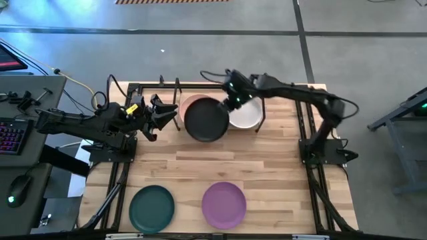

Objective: Place and stack plates onto a shelf
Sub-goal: Stack the black plate on top of the light orange plate on the shelf

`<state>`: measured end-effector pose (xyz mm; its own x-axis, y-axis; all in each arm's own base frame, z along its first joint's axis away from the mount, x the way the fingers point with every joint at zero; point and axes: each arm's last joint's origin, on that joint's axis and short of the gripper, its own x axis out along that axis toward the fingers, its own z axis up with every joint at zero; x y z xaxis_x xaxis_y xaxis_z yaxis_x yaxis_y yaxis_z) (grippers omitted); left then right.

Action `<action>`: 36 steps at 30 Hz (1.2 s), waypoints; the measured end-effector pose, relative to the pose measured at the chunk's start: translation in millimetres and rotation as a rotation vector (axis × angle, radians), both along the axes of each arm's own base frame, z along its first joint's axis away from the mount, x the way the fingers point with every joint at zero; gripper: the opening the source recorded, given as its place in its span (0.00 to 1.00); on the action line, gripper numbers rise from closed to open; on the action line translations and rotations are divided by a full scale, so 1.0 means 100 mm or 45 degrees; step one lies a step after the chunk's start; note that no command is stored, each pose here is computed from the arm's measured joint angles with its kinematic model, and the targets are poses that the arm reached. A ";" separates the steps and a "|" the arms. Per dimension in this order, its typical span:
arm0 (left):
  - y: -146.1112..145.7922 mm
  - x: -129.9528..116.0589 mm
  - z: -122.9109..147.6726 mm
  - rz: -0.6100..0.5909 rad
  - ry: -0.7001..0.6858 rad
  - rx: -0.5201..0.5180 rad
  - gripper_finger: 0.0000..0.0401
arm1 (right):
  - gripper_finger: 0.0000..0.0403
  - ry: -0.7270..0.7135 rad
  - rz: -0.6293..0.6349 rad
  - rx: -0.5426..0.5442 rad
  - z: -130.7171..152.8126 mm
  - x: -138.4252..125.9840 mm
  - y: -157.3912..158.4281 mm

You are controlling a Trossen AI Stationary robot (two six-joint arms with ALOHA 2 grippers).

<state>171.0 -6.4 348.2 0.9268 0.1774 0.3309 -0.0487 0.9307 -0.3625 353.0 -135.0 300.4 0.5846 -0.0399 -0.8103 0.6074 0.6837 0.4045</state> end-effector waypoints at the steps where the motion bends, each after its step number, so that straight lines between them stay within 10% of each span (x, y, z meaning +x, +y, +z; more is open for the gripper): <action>1: 0.00 0.00 0.00 0.000 0.000 0.000 0.36 | 0.00 0.030 -0.017 0.005 -0.04 0.02 -0.10; 10: 0.00 0.00 0.00 0.001 0.000 0.000 0.36 | 0.00 0.040 -0.130 0.175 -0.44 0.25 -0.77; 25: 0.00 0.00 0.00 0.001 0.000 0.001 0.36 | 0.01 -0.049 -0.116 0.179 -0.62 0.45 -0.84; 36: 0.00 0.00 0.00 0.001 0.000 0.001 0.36 | 0.34 -0.001 -0.083 0.132 -0.64 0.43 -0.82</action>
